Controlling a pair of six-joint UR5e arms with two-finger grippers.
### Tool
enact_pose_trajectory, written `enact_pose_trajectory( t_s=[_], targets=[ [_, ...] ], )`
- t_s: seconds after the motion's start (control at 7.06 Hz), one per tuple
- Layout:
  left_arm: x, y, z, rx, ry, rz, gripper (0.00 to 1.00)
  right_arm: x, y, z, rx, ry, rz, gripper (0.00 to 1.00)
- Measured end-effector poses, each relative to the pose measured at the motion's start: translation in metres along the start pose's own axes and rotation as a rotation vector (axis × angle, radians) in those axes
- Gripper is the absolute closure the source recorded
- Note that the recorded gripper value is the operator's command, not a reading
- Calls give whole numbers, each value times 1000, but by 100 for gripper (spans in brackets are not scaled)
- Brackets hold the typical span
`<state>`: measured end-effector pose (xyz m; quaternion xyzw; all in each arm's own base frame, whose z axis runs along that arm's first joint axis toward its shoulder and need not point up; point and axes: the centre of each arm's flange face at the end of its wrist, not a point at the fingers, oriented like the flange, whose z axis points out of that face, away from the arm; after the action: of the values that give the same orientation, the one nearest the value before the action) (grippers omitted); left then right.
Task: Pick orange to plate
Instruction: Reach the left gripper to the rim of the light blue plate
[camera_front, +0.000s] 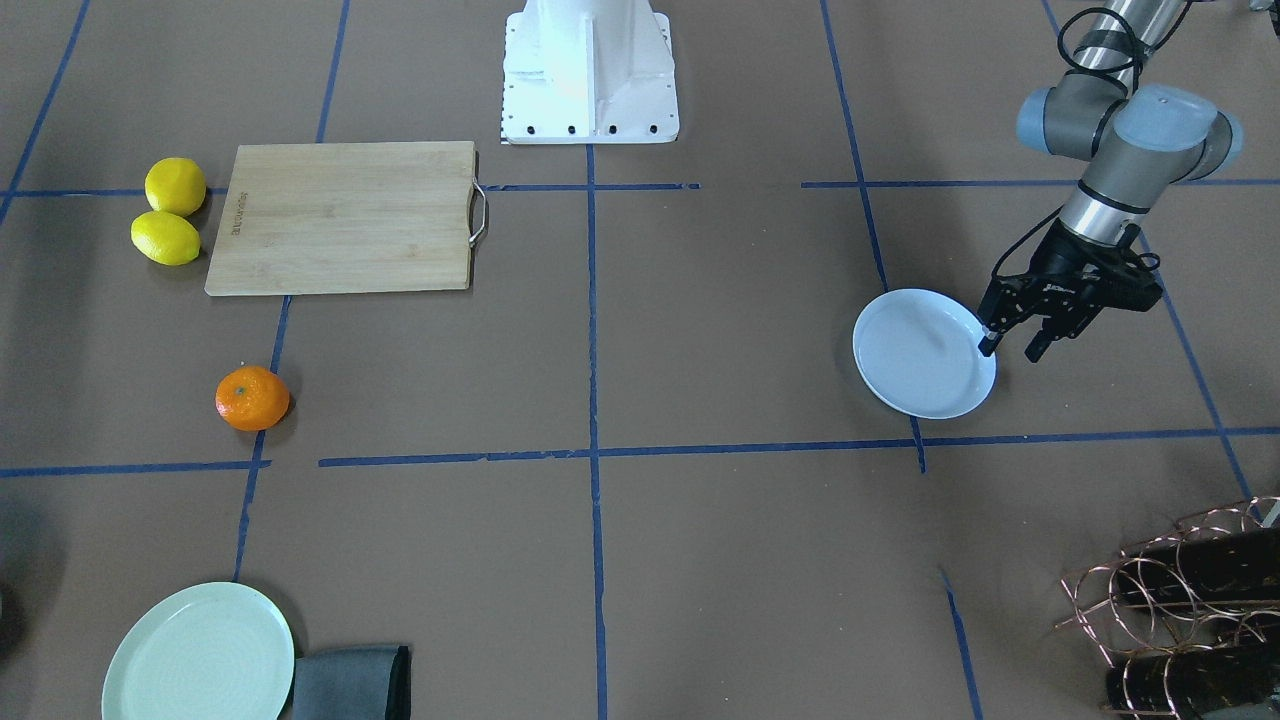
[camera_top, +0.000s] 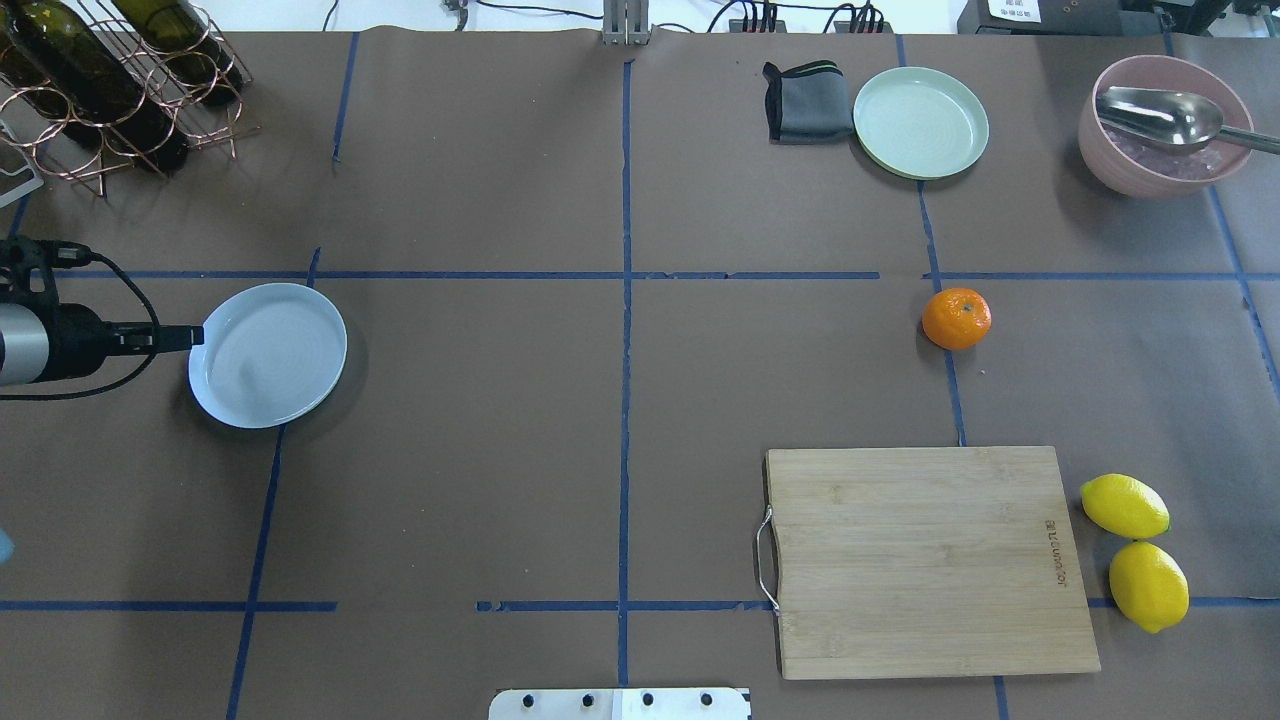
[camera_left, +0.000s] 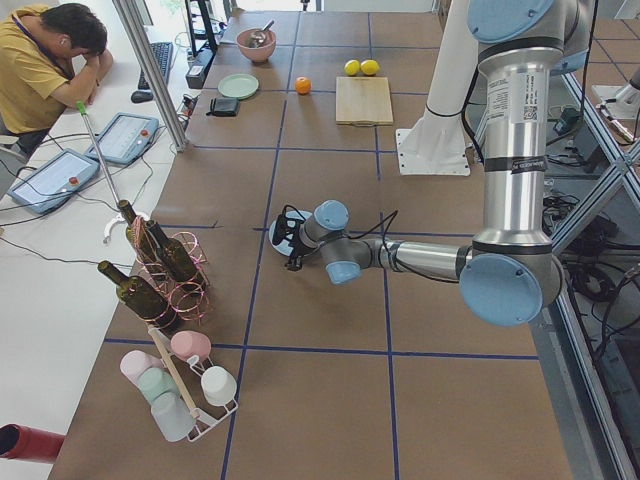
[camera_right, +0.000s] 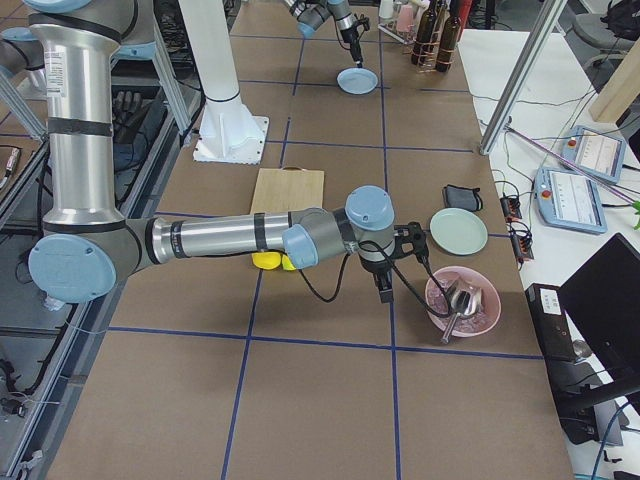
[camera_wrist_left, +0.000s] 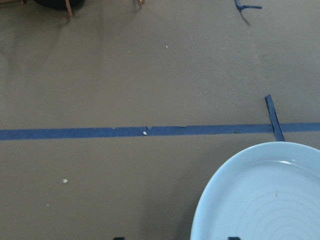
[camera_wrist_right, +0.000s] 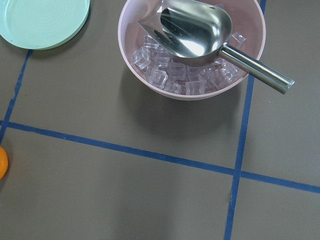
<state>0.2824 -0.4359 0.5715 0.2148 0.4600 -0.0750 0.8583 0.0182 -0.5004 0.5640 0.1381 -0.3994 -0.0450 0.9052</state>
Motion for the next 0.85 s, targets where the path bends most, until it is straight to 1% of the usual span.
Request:
enact_pose_trajectory(
  t_s=[0.14,0.28,0.43,0.57,0.71,0.85],
  targets=[
    [4,4,4,-4,1,-10,70,0,0,0,0,0,0,0],
    [4,6,6,-7,-2,-13,70,0,0,0,-1,0,1,0],
    [3,7,7,-8,-5,-13,74,1,0,1,-1,0,1,0],
    [3,7,8,-7,-6,-12,92,1,0,1,-2,0,2,0],
    [3,7,8,-7,-7,-11,100,1,0,1,-3,0,3,0],
    [3,7,8,-7,-7,-10,100,2,1,1,-3,1,3,0]
  ],
)
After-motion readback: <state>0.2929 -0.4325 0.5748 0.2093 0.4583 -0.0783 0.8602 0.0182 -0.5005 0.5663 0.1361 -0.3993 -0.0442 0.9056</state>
